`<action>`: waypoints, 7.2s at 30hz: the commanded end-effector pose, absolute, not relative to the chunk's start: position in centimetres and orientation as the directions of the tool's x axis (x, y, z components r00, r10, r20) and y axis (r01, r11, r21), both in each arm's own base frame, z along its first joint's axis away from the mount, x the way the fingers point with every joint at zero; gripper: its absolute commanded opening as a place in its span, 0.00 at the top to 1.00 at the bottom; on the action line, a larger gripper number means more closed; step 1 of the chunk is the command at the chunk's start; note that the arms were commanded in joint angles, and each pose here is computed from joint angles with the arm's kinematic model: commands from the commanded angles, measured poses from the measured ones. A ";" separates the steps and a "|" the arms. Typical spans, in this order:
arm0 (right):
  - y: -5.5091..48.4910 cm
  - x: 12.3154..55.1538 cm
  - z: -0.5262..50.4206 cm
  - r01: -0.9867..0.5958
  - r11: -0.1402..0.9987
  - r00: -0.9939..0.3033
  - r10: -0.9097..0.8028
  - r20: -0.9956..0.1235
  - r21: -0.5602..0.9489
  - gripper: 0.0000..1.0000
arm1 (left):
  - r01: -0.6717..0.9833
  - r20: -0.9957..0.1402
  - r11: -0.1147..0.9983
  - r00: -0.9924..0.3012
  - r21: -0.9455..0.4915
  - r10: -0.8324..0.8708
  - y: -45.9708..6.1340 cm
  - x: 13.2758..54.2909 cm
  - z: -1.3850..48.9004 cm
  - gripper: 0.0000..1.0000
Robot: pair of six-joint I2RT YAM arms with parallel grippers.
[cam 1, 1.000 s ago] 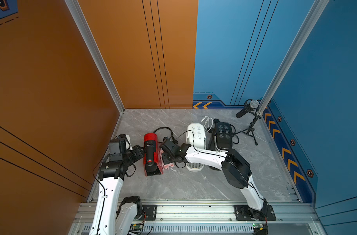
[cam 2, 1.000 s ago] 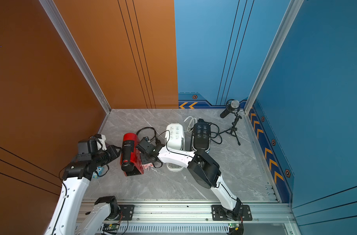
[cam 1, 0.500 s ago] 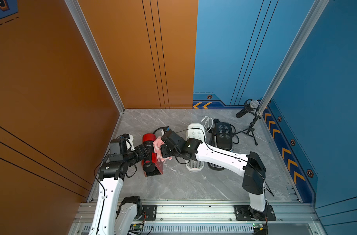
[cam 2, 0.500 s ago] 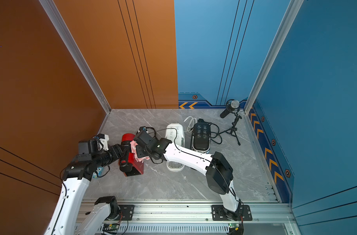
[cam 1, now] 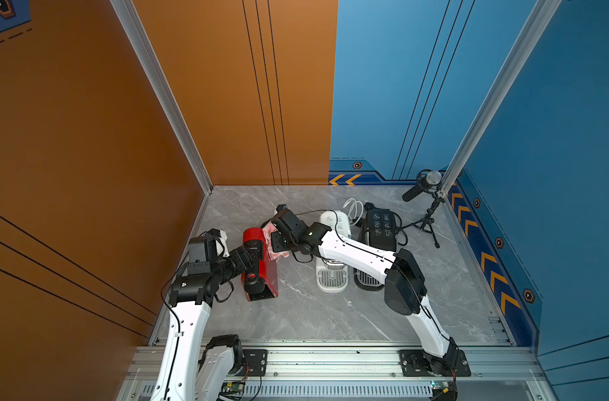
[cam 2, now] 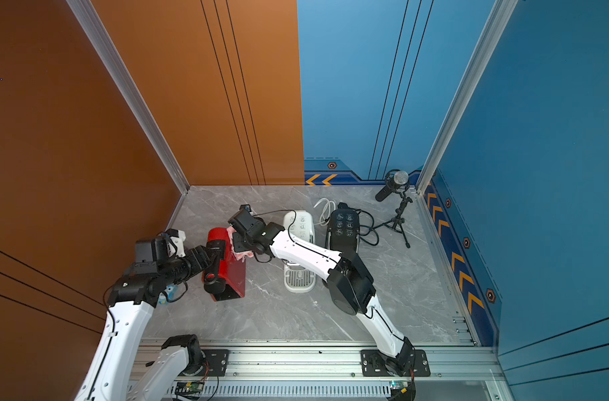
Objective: Wipe the surface of a coffee machine
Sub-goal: Wipe the dirt from the surface of the coffee machine, then adjust the cleaning item.
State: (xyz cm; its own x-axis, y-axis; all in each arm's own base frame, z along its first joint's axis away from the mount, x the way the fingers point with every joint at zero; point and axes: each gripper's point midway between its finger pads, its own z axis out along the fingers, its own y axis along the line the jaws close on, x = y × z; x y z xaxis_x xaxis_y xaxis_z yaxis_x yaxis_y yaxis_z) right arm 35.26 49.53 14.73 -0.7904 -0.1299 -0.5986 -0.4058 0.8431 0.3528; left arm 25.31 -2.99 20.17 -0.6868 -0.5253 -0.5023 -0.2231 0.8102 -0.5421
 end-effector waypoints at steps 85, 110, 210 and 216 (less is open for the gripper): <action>48.9 32.6 22.0 -0.517 0.785 -0.736 -0.204 -0.645 0.341 1.00 | -0.341 -0.201 0.686 -0.789 -0.642 -0.581 -7.7 24.5 10.5 0.23; 49.4 30.3 22.5 -0.557 0.763 -0.726 -0.254 -0.639 0.329 1.00 | -0.399 -0.230 0.657 -0.716 -0.639 -0.659 -7.2 22.7 9.9 0.22; 46.5 22.9 31.5 -0.453 0.109 -0.889 -0.136 -0.438 0.885 1.00 | 0.293 -0.564 0.536 -0.688 -0.792 -0.457 -14.3 29.2 36.5 0.33; 46.9 22.4 31.4 -0.455 0.099 -0.886 -0.148 -0.439 0.885 1.00 | 0.307 -0.577 0.534 -0.670 -0.788 -0.467 -14.2 29.3 37.3 0.36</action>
